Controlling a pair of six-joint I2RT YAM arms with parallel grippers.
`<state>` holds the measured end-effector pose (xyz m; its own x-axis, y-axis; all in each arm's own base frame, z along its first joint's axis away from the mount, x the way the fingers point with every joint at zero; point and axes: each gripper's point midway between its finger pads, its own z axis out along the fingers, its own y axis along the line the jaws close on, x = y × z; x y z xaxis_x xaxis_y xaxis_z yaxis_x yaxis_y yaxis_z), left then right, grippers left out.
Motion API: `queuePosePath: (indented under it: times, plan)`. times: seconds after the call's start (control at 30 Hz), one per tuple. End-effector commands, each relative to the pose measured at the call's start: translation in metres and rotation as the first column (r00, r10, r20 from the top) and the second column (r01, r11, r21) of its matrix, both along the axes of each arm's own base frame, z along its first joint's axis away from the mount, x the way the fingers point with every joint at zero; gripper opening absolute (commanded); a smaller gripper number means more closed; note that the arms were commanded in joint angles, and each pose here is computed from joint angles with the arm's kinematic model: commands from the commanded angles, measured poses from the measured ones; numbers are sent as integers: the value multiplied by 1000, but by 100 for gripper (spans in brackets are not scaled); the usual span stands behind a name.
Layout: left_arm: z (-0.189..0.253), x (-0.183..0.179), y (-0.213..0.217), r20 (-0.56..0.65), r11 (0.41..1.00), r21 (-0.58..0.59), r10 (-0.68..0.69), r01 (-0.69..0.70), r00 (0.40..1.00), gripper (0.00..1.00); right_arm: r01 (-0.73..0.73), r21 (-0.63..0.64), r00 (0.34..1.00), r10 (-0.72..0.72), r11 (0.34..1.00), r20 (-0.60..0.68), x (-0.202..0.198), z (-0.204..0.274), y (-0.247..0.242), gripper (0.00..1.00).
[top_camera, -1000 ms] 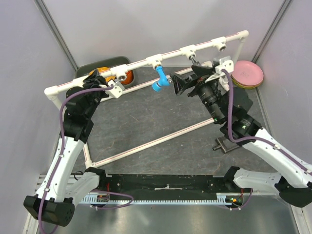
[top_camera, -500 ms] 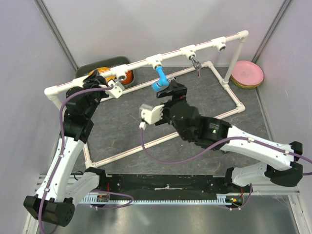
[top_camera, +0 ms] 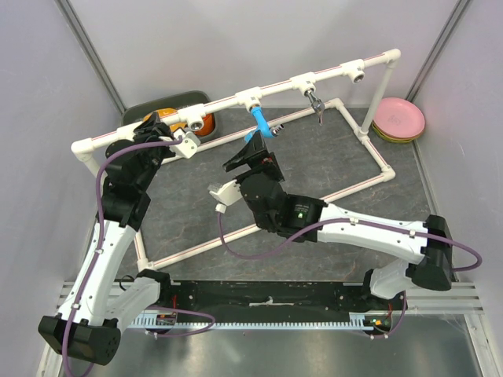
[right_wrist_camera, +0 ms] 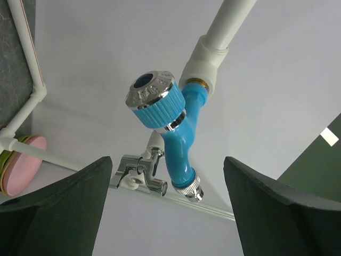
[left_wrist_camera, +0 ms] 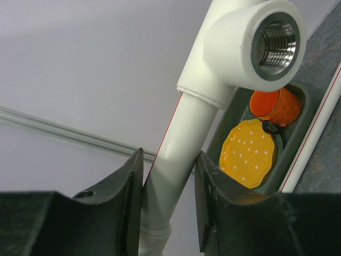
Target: Install the water faucets
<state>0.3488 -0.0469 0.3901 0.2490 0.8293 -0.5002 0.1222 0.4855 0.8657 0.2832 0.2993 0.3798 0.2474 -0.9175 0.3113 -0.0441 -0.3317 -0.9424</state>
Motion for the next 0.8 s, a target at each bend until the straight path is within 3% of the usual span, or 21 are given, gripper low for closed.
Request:
queuePosePath:
  times: [0.0, 0.07, 0.17, 0.53, 0.63, 0.67, 0.77]
  plan:
    - [-26, 6, 7, -96, 981, -186, 35, -53, 995, 2, 67, 34, 997, -69, 997, 45, 20, 17, -7, 91]
    - [-26, 5, 8, -94, 981, -186, 37, -54, 995, 2, 72, 48, 996, -74, 996, 48, 26, 17, -6, 89]
    - [-25, 5, 8, -91, 981, -186, 35, -52, 995, 2, 93, 67, 994, -96, 993, 47, 38, 14, -7, 78]
    - [-26, 5, 7, -93, 981, -186, 32, -49, 995, 2, 151, 93, 982, -160, 984, 97, 70, 3, -18, 61]
    - [-28, 6, 8, -97, 981, -185, 35, -53, 995, 2, 152, 119, 981, -164, 981, 103, 75, 3, -16, 49]
    - [-27, 5, 8, -94, 981, -186, 35, -52, 995, 2, 144, 155, 981, -162, 977, 108, 75, 7, -16, 39]
    - [-28, 6, 8, -97, 981, -185, 37, -54, 995, 2, 139, 207, 981, -163, 968, 105, 76, 9, -13, 24]
